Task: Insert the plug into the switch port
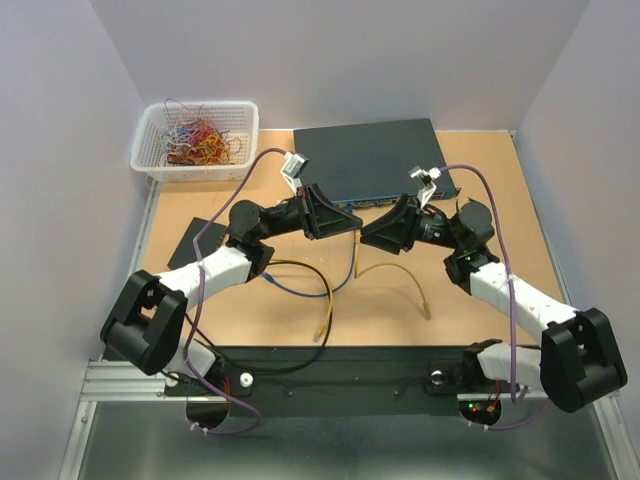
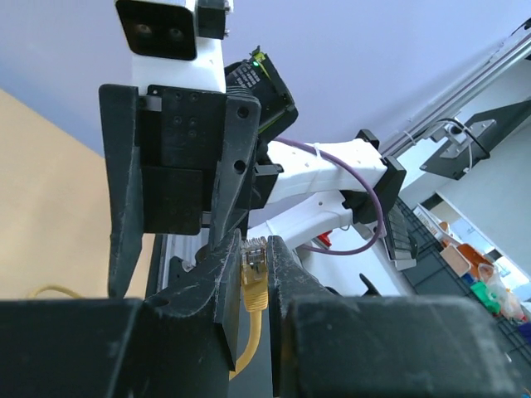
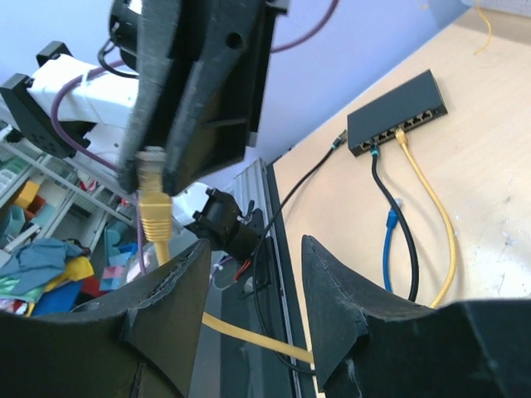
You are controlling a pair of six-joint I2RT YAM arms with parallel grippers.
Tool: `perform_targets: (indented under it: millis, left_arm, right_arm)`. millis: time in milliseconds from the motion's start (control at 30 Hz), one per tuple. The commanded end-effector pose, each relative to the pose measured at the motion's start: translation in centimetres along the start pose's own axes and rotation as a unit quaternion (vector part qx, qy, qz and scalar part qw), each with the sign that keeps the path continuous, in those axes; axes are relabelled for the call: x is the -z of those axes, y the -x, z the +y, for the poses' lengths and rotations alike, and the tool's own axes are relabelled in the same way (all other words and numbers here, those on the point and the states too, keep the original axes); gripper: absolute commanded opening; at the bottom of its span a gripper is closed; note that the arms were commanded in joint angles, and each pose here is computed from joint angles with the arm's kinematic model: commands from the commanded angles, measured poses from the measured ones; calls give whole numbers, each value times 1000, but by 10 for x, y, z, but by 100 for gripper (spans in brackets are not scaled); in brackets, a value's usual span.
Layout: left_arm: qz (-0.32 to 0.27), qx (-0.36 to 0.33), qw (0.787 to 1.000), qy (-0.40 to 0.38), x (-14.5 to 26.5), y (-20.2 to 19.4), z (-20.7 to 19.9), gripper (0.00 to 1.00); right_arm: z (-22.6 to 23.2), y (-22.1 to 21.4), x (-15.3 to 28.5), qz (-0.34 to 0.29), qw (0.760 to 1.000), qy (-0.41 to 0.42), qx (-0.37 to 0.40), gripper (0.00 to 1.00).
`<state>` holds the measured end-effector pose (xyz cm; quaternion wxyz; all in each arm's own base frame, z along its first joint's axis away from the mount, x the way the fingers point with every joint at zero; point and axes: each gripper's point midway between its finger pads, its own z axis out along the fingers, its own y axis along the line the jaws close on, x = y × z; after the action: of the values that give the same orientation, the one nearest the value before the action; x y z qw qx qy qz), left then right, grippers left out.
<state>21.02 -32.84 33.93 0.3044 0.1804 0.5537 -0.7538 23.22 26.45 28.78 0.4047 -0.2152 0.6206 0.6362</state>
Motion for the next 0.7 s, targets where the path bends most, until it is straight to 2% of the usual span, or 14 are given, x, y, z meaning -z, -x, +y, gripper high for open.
perform_targets:
  millis: [0,300,667]
  left_arm:
    - [-71,-296,919,-249,28,4,-128,0]
    - [-77,-291,923,-239,26,5,-118,0]
    - [-98,-286,924,-233,20,10,-110,0]
  right_arm:
    - [22,24,-4,-34,998,35,41,53]
    - [44,32,0,-45,996,65,52,50]
    - [44,23,-2,-42,995,85,35,48]
